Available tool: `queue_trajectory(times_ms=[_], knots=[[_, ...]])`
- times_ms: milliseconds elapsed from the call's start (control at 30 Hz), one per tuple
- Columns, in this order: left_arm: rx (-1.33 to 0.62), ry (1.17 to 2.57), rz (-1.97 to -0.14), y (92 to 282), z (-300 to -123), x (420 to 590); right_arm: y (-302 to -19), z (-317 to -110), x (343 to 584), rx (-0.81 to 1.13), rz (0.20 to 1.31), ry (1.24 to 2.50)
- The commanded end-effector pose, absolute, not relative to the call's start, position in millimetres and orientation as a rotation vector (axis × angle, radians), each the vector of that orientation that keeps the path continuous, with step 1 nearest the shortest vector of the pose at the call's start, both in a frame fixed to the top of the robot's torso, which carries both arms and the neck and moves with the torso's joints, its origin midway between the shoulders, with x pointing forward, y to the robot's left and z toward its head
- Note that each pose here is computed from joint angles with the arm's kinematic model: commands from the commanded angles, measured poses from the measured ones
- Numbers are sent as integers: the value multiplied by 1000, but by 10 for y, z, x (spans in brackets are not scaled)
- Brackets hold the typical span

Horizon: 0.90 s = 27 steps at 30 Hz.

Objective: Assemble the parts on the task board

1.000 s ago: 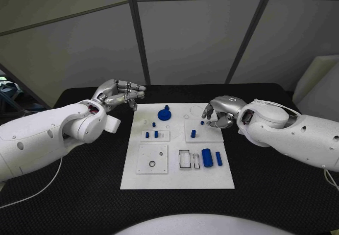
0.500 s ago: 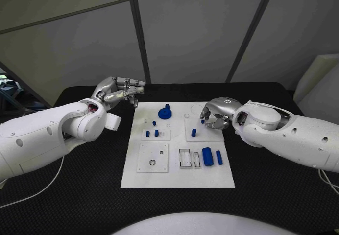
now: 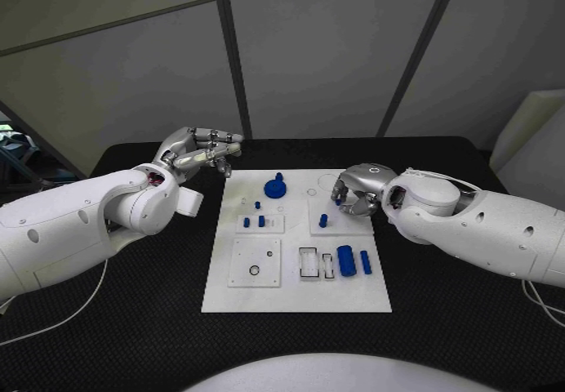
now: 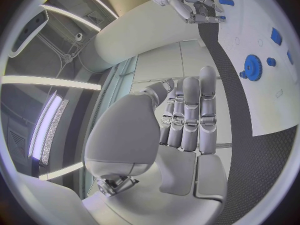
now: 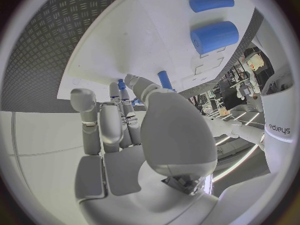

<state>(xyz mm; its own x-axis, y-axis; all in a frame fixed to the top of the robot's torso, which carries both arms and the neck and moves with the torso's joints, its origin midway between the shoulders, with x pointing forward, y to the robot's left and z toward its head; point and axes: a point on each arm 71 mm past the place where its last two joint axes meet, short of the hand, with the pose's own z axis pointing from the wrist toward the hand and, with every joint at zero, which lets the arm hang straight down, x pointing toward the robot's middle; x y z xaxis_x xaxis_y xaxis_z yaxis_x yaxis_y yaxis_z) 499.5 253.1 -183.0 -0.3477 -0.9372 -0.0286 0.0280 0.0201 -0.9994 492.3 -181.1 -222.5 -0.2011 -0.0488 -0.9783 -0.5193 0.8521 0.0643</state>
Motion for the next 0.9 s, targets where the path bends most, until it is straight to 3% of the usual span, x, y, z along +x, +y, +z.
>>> queue_trajectory(times_ms=[33,900], knots=[[-983,1445,-1491,2516,-1810,4992,-1789,-2236,4933,-454,447,1741],[-1003,1484,-1482,2491,-1839,4997,-1762,-2237,4964,-453,401,1698]])
